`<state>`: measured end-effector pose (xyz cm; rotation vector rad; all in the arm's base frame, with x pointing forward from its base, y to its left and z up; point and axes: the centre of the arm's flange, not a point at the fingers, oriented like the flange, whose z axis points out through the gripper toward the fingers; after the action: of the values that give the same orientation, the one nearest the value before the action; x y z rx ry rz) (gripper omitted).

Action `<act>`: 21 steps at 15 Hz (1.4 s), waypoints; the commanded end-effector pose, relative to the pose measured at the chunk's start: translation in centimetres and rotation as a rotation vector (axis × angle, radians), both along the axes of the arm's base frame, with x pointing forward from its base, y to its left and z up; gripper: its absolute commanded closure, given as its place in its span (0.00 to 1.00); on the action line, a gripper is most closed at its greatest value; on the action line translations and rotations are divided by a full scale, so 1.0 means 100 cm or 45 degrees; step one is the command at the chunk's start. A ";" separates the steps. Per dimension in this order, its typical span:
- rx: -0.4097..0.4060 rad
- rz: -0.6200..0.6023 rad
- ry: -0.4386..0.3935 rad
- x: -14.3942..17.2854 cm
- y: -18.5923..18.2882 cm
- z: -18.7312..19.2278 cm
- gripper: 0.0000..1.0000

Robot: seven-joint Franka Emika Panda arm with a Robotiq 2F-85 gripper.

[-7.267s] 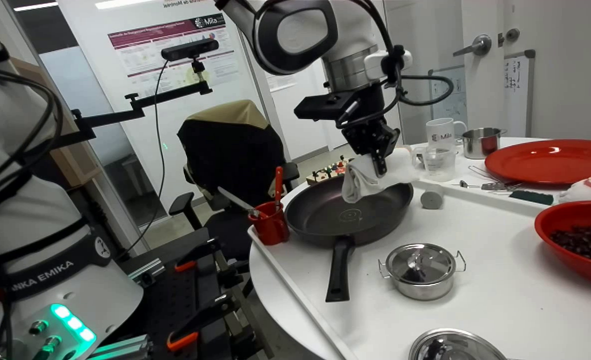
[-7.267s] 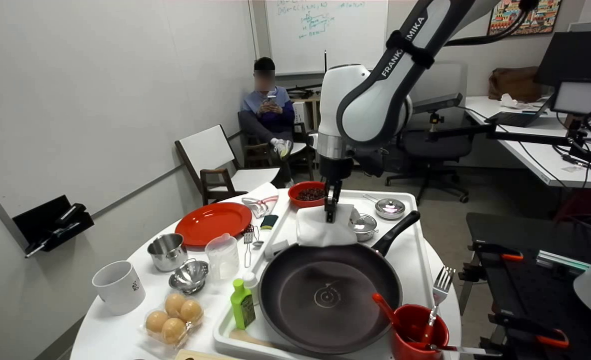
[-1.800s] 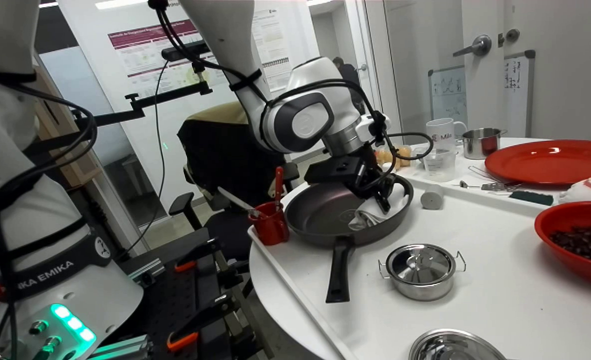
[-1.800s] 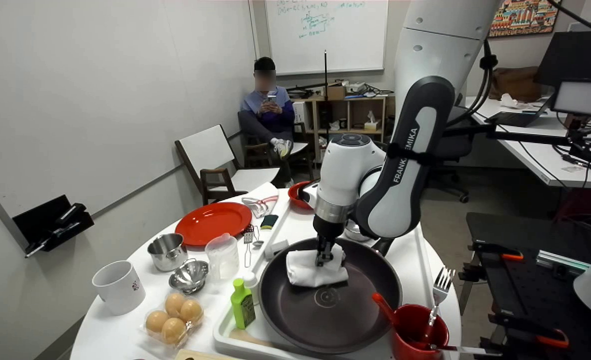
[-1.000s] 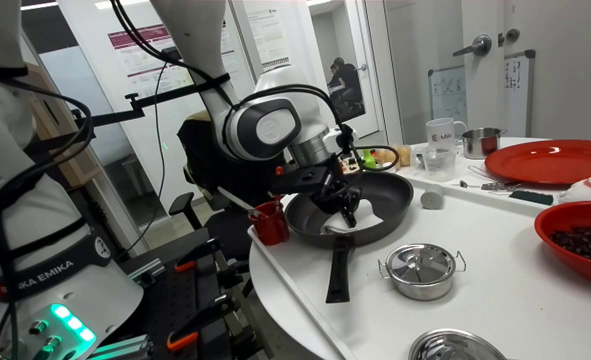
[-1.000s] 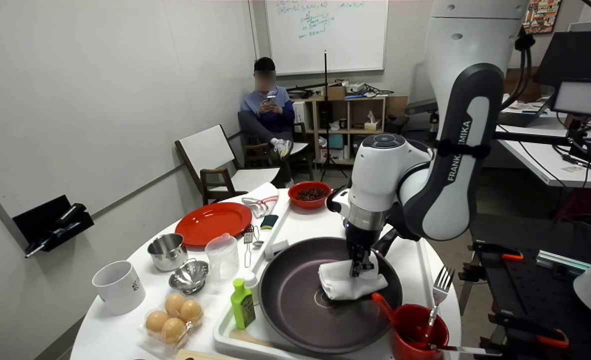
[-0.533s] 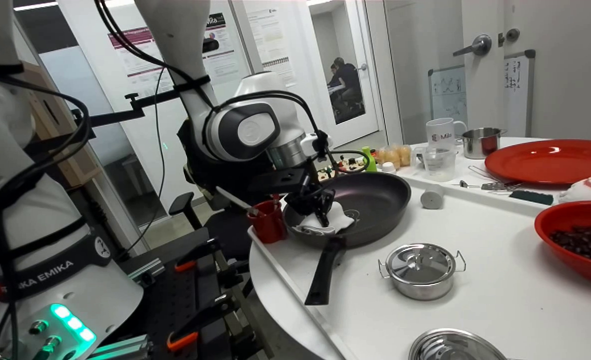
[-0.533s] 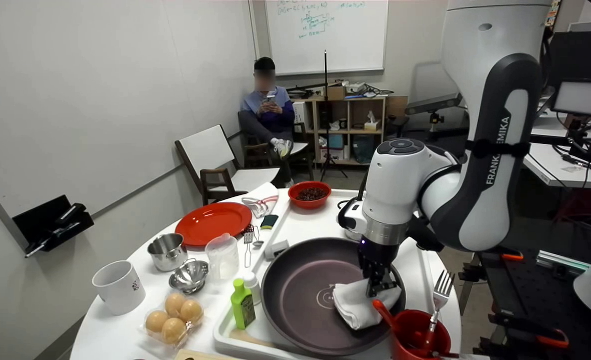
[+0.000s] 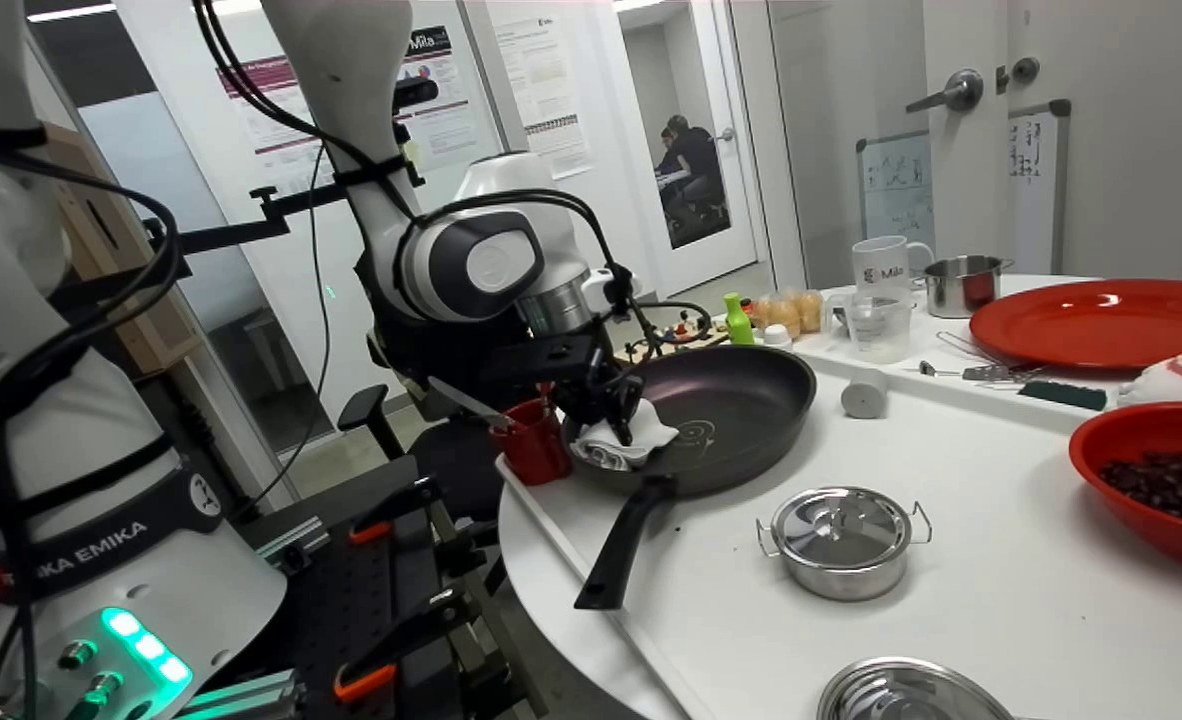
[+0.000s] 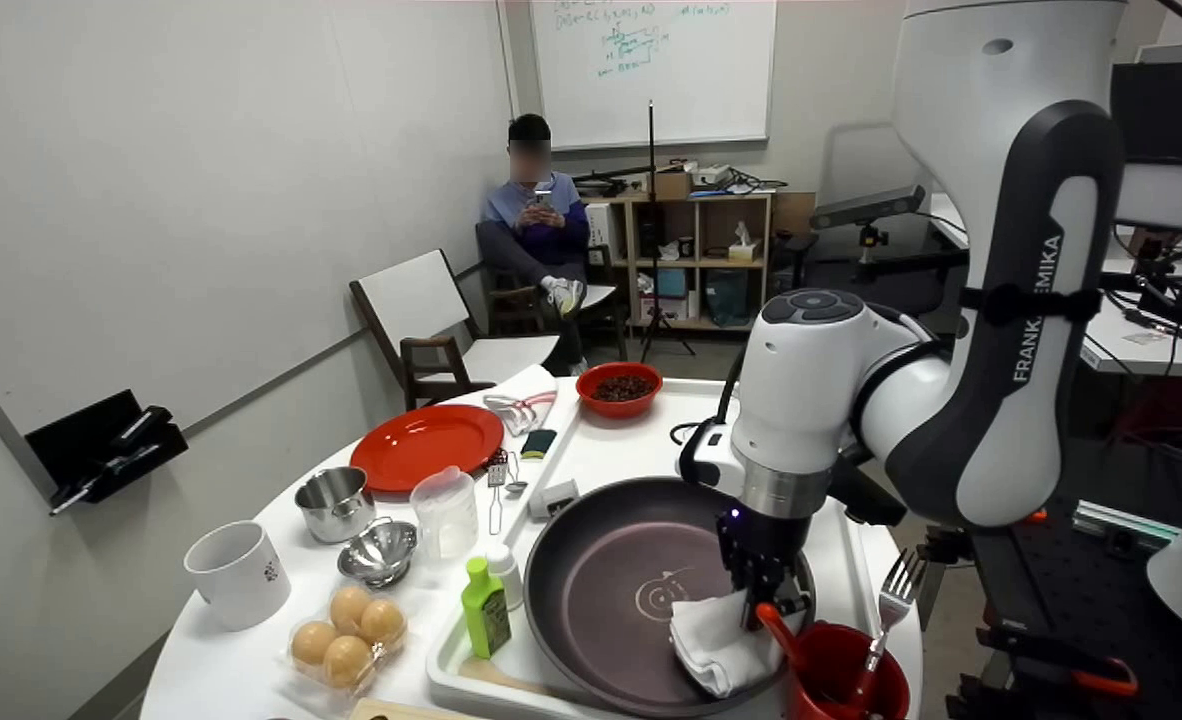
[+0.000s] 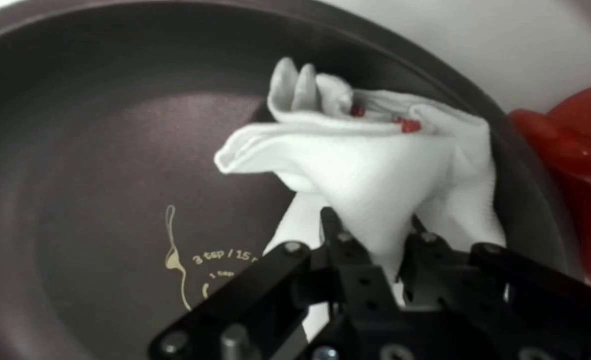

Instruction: Wipe the pan with the white towel

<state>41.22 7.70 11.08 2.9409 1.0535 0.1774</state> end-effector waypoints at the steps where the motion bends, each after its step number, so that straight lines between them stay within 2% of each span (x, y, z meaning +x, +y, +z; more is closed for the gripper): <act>1: 0.017 0.046 0.002 -0.002 0.019 -0.003 0.92; 11: 0.068 0.051 -0.158 0.037 0.055 0.013 0.92; 21: 0.029 -0.022 -0.221 0.083 0.050 0.003 0.92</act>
<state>47.77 12.24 12.33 2.8898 1.0643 0.4030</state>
